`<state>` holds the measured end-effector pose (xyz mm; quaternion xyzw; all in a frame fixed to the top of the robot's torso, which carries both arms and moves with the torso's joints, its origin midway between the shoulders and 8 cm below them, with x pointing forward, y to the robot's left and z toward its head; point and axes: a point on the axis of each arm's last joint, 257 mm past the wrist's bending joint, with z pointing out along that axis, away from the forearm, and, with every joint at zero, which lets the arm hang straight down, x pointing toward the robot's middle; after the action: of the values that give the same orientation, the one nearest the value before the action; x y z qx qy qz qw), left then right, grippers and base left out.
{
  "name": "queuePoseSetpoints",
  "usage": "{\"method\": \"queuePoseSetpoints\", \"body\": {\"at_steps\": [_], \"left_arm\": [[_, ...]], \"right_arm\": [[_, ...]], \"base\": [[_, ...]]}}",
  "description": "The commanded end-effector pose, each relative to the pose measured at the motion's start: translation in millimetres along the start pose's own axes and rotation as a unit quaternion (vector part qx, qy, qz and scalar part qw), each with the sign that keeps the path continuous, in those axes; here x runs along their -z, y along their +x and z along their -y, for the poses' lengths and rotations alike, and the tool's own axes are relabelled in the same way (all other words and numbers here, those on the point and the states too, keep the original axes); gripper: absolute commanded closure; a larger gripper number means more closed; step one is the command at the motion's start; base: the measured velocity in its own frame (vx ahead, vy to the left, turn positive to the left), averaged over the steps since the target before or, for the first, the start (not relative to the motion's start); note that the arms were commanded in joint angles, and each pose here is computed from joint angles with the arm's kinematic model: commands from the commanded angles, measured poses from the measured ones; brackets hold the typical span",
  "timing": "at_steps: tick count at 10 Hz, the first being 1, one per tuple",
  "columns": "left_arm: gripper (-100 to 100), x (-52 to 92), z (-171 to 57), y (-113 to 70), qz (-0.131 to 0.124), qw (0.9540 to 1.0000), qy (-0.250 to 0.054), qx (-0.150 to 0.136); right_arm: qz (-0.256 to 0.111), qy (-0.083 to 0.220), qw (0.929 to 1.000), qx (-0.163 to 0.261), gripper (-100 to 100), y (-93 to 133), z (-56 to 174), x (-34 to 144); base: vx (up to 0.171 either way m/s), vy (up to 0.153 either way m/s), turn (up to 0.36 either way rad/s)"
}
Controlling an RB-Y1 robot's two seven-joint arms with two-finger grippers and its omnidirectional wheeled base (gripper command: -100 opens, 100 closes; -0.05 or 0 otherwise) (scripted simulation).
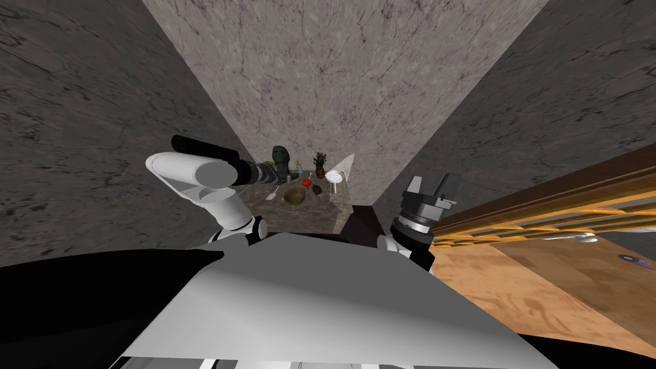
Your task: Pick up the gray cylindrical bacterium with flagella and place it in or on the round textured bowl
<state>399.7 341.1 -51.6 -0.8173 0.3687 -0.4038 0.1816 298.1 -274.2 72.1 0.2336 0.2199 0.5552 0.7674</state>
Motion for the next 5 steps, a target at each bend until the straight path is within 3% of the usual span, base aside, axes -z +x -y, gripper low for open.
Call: {"method": "queuePoseSetpoints", "body": {"at_steps": [1, 5], "left_arm": [[0, 0.0, 0.0, 0.0, 0.000, 1.0000, 0.000, 0.000], [0, 0.0, 0.0, 0.0, 0.000, 1.0000, 0.000, 0.000]], "right_arm": [[0.000, 0.000, 1.0000, 0.000, 0, 0.0, 0.0, 0.0], [0.000, 0.000, 1.0000, 0.000, 0, 0.0, 0.0, 0.0]], "base": [[0.000, 0.000, 0.000], [0.000, 0.000, 0.000]]}}
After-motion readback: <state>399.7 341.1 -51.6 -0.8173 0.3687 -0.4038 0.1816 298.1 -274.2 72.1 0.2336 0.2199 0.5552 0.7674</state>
